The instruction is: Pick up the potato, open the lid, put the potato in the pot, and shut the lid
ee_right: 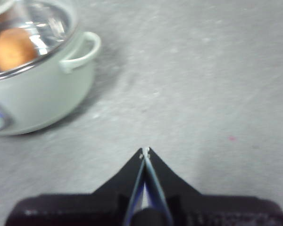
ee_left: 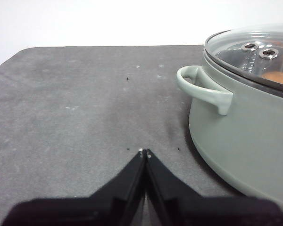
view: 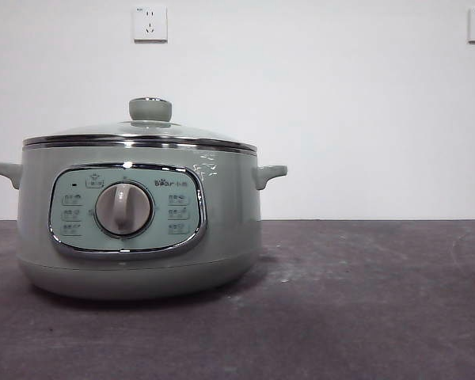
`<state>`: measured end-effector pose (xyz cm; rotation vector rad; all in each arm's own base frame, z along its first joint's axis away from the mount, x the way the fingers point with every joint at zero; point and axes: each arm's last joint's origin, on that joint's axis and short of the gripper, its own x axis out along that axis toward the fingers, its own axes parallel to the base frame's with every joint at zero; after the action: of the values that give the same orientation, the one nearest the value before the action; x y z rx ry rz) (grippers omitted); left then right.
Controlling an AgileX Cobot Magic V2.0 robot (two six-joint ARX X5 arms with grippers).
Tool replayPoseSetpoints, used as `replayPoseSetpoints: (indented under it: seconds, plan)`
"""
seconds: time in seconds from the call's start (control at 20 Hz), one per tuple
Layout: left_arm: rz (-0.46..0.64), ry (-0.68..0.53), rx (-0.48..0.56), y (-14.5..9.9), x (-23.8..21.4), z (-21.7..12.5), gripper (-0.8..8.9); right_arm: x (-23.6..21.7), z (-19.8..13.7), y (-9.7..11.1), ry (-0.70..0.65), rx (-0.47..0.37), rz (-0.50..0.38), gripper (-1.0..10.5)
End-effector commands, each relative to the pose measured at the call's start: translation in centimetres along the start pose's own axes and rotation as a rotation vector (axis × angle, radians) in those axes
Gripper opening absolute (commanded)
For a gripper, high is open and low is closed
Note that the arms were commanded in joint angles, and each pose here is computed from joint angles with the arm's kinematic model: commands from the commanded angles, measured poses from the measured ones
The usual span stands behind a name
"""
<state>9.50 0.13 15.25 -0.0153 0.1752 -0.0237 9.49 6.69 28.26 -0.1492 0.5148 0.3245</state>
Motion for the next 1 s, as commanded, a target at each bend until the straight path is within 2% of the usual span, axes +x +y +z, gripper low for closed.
replayPoseSetpoints:
  seconds: [0.05, 0.1, 0.25, 0.35, 0.45, 0.6, 0.75, 1.0]
  plan:
    - [0.005, 0.011, 0.007, 0.0, 0.2, -0.5, -0.04, 0.1, -0.1, 0.0, 0.001, -0.009, -0.02, 0.0]
    - [0.005, 0.011, 0.006, 0.0, 0.2, -0.5, -0.04, -0.1, -0.2, -0.2, -0.006, -0.005, -0.023, 0.0]
    - [0.005, 0.011, 0.006, 0.1, 0.2, -0.5, -0.04, -0.7, -0.3, -1.4, -0.054, 0.005, -0.11, 0.0]
    - [0.005, 0.011, 0.007, 0.0, 0.2, -0.5, -0.04, -0.5, -0.6, -2.7, -0.153, 0.099, -0.181, 0.0]
    - [0.005, 0.011, 0.006, 0.0, 0.2, -0.5, -0.04, -0.2, -1.8, -3.7, -0.276, 0.16, -0.149, 0.0]
    - [0.005, 0.011, 0.006, 0.1, 0.2, -0.5, -0.04, 0.6, -4.9, -4.8, -0.389, 0.196, -0.145, 0.0]
    - [0.005, 0.011, 0.006, 0.1, 0.2, -0.5, -0.04, 1.8, -7.8, -5.1, -0.4, 0.216, -0.161, 0.0]
    - [0.005, 0.011, 0.006, 0.1, 0.2, -0.5, -0.04, 3.4, -10.1, -5.1, -0.371, 0.225, -0.164, 0.0]
